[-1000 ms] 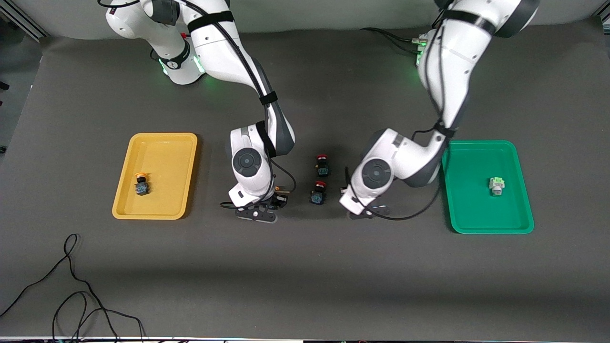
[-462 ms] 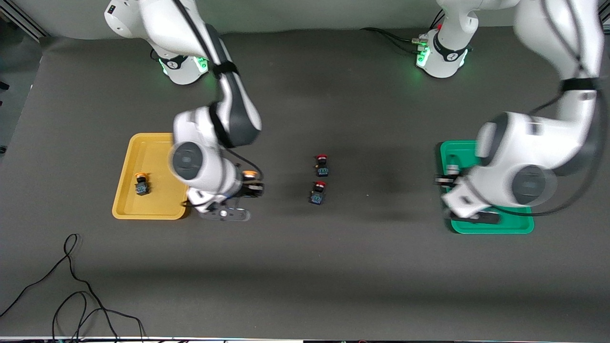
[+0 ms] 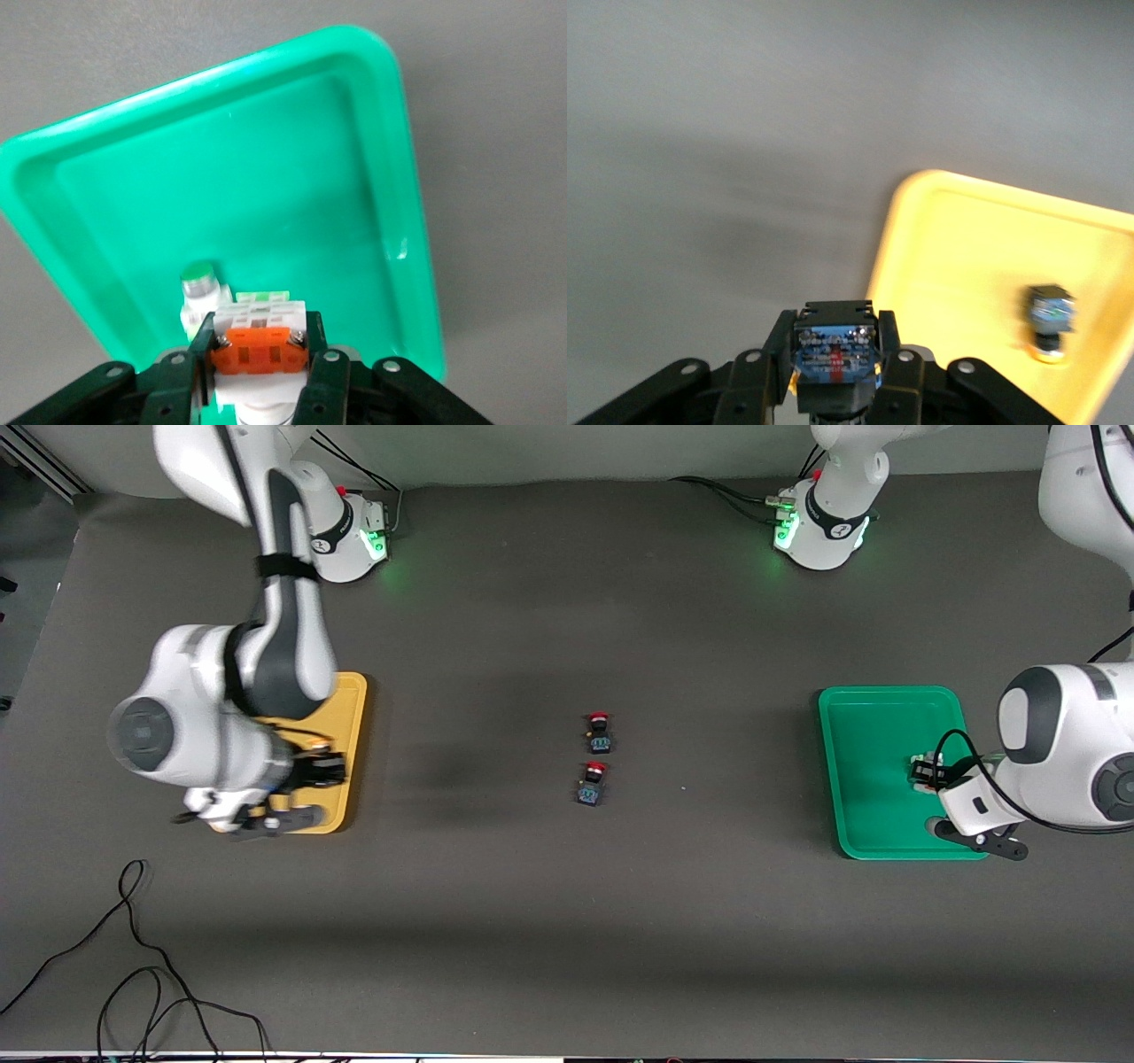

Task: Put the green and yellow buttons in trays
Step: 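Place the button in the yellow tray while the left gripper fills the green tray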

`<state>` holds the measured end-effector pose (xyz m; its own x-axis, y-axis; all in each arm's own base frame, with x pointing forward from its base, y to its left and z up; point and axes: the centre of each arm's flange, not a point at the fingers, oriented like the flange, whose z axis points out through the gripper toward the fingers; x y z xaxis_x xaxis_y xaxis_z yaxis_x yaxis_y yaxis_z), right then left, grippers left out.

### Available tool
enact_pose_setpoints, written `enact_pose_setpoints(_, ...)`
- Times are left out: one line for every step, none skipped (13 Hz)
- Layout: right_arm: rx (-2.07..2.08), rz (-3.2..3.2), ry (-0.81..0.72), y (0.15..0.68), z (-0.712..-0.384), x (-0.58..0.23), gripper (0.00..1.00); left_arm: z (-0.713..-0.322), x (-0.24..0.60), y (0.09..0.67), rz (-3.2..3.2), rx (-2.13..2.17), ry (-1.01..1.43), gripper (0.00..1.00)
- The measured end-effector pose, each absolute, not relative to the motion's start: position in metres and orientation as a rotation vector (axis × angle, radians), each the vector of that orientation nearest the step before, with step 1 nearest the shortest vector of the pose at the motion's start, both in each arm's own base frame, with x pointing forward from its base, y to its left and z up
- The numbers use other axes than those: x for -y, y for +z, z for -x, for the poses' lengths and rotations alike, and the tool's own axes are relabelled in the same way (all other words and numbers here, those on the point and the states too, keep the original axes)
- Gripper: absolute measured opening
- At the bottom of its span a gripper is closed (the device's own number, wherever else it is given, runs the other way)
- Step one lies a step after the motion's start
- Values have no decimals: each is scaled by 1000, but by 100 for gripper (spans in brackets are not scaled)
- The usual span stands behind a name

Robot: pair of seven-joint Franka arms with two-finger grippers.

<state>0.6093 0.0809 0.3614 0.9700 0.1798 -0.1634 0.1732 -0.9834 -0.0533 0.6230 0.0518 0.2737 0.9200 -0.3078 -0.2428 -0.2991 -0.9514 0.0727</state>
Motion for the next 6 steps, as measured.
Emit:
enact_pose_setpoints(267,3090,245,346,-603,-57,41,-614,-54,250,-3044,488,-360,41)
enact_pose_setpoints(255,3108,224,326,-595,-40,41,-604,-51,230,-3045,494,-332,41)
enact_pose_setpoints(245,3124,200,304,-585,-27,41,-594,-47,213,-3045,504,-302,41)
enact_pose_setpoints(232,3127,180,282,-573,-18,41,-584,-45,200,-3046,508,-272,41)
enact_pose_setpoints(226,3122,167,262,-562,-13,41,-577,-45,190,-3047,507,-253,41)
enact_pose_setpoints(231,3109,156,247,-553,-11,41,-573,-46,186,-3047,503,-248,44)
